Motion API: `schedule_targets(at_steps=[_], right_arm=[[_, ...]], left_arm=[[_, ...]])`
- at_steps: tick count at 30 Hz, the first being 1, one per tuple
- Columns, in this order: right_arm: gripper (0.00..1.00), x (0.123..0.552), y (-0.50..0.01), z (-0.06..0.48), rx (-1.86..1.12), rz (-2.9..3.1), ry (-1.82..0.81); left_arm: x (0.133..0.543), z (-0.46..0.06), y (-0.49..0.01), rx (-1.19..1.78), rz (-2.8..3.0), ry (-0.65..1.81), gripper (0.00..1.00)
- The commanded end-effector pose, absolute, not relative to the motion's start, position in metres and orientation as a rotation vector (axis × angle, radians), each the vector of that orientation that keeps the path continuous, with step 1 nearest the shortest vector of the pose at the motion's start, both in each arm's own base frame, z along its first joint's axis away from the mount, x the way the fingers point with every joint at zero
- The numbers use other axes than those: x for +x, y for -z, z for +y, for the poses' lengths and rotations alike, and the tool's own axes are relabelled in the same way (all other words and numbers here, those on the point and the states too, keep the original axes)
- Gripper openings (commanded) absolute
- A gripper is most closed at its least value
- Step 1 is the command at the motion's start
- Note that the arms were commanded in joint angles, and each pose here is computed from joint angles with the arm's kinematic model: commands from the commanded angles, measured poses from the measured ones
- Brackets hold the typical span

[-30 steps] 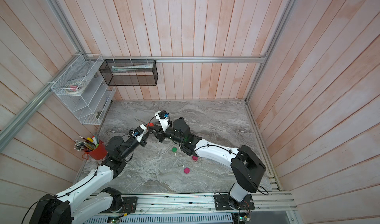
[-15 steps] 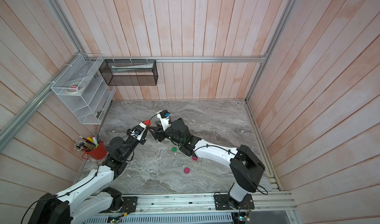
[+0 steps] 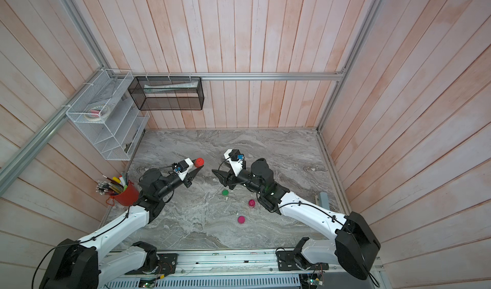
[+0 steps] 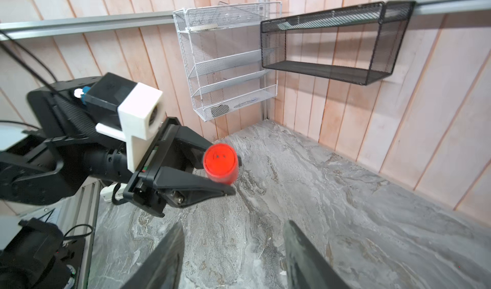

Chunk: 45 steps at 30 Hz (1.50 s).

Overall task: Close the paint jar lid
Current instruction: Screw the lid onto the paint jar.

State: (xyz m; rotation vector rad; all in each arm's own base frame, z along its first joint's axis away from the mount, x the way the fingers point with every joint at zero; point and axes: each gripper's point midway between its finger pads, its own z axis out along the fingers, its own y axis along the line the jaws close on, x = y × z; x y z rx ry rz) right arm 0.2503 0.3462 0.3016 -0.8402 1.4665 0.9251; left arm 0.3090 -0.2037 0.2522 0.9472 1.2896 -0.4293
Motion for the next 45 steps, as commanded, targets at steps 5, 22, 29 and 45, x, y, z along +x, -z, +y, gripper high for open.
schedule_targets(at_steps=[5, 22, 29, 45], right_arm=[[0.55, 0.235, -0.305, 0.354, -1.017, 1.374, -0.958], [0.50, 0.227, -0.294, 0.381, -1.157, 1.366, -1.034], [0.45, 0.223, -0.285, 0.389, -1.187, 1.387, -1.022], [0.27, 0.233, -0.279, 0.391, -1.149, 1.446, -0.968]], left_arm=[[0.262, -0.235, -0.258, 1.128, 1.166, 0.794, 0.28], [0.259, -0.236, -0.259, 1.141, 1.158, 0.815, 0.28], [0.259, -0.236, -0.259, 1.140, 1.158, 0.810, 0.28], [0.265, -0.234, -0.259, 1.116, 1.174, 0.779, 0.28]])
